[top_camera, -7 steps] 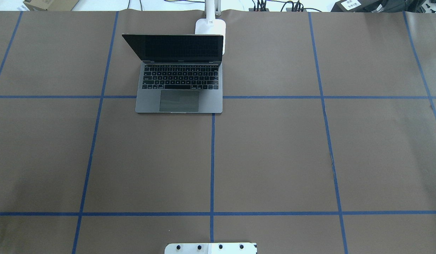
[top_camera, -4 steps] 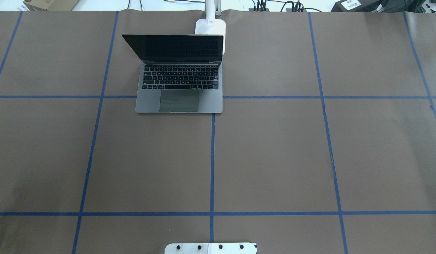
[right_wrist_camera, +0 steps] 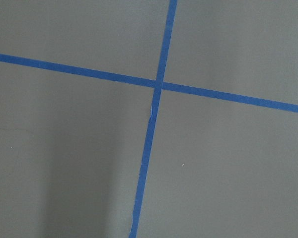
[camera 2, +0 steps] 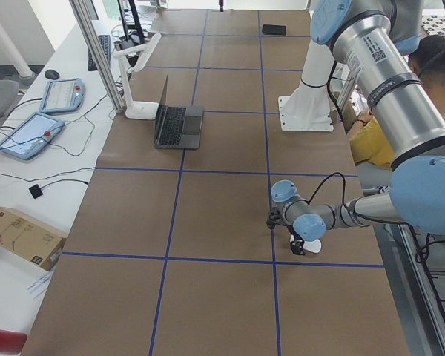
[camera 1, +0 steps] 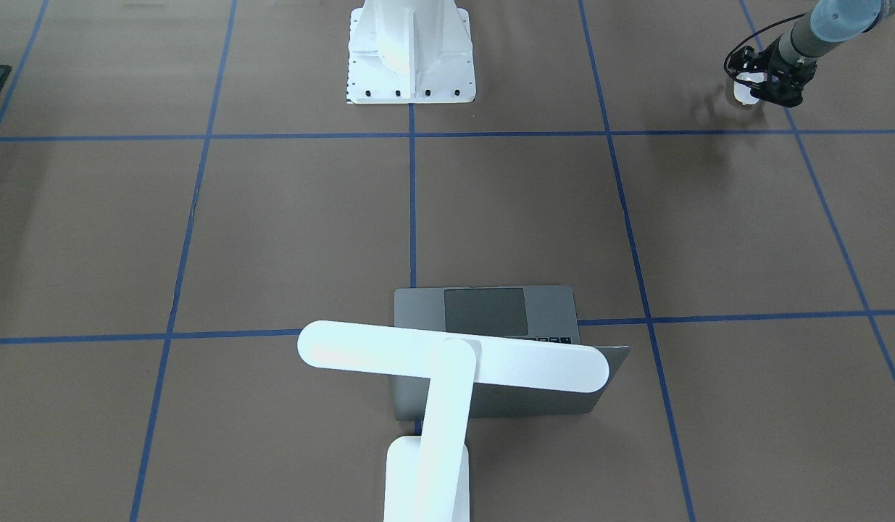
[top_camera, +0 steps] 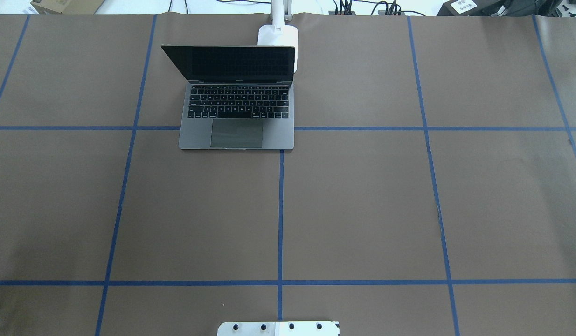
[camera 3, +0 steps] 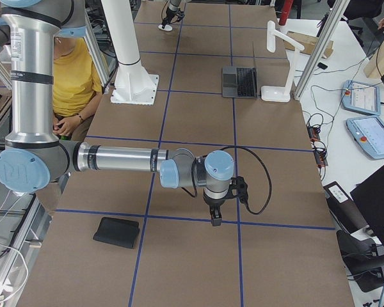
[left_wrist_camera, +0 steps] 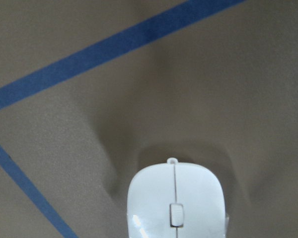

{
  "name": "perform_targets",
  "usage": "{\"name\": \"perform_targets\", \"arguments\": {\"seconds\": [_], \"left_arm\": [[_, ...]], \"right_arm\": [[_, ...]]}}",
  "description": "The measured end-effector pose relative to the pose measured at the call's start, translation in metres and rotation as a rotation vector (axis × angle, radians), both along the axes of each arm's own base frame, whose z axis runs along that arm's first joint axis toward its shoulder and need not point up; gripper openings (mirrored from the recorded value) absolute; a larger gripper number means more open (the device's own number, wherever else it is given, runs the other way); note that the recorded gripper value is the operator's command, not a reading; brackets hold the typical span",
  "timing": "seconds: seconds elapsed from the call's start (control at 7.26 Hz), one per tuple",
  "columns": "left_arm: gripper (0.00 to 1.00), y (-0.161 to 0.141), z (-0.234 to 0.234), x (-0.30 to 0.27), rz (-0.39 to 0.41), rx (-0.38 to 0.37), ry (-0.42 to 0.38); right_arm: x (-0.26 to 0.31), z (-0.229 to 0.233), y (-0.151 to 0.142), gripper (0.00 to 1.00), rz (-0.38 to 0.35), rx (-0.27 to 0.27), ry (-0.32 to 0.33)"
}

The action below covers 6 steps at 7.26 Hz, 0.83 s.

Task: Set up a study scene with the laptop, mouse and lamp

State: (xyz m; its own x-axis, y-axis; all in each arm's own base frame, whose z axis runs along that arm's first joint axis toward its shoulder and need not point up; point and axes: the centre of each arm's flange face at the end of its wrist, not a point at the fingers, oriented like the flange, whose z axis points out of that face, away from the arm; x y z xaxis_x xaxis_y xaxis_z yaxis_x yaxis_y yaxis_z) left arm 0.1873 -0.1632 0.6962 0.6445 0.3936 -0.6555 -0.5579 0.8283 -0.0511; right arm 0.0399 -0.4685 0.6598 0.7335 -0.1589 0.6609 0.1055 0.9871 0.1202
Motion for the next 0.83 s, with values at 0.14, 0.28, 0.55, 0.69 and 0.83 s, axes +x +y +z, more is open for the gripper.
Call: {"name": "perform_targets", "arguments": {"seconds": [0.14,0.28,0.55,0.69,0.83], "left_arm": [[0.97,-0.0012,0.0017,0.0043,0.002,0.001,0.002],[0.97,-0.0017,0.0025,0.0072,0.004,0.0,0.004],[0.96,-0.0017,0.0025,0.0092,0.006,0.0,0.006],[0.99,-0.0016,0.0009,0.0092,0.003,0.003,0.017],[0.99,-0.002,-0.0033,0.0085,-0.005,0.009,0.039]], "right_arm": [[0.0,-0.0001,0.0,1.0,0.0,0.0,0.0],[0.0,-0.0005,-0.0001,1.0,0.0,0.001,0.0],[0.0,-0.0014,-0.0002,1.0,0.0,0.003,0.0],[0.0,-0.0028,-0.0005,1.0,0.0,0.006,0.0],[-0.0001,-0.0054,-0.0019,1.0,0.001,0.011,-0.001]]}}
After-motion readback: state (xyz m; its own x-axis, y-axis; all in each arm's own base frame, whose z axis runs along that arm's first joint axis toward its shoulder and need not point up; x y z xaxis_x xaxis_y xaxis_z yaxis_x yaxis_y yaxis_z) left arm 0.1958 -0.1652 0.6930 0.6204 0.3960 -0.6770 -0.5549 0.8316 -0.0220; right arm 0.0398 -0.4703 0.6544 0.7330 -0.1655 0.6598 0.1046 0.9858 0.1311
